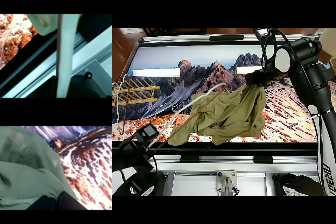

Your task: Fold the shirts.

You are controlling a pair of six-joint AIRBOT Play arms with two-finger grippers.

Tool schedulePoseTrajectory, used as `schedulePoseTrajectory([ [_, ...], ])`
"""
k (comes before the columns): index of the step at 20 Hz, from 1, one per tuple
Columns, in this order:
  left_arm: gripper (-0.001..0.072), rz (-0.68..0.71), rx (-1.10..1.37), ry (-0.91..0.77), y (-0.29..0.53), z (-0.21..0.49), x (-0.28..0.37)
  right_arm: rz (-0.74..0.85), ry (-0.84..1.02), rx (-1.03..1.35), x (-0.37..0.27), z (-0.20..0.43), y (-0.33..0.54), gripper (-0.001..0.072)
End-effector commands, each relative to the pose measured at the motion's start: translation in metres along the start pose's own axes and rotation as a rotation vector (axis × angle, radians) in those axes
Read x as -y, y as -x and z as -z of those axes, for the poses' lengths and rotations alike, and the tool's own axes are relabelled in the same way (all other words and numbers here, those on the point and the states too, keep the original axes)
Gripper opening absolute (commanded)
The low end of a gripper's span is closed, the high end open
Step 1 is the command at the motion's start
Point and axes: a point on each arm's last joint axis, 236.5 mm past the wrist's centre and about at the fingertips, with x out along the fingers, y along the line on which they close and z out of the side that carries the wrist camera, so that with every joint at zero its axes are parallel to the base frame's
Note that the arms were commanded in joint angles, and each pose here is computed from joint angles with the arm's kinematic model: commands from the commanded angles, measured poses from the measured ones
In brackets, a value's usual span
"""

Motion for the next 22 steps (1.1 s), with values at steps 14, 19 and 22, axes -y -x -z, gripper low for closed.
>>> schedulePoseTrajectory([
  [14,0.0046,0.086,0.149,-0.104,-0.049,-0.023,0.03,-0.057,0.112,0.059,-0.014,-0.013,0.001,0.0067],
  [19,0.0046,0.105,0.108,-0.059,-0.09,-0.024,0.035,-0.15,0.131,0.054,-0.036,-0.01,0.003,0.0067],
  [22,0.0046,0.122,0.114,-0.073,-0.098,-0.037,0.038,-0.271,0.157,0.071,-0.063,-0.009,0.016,0.0066],
])
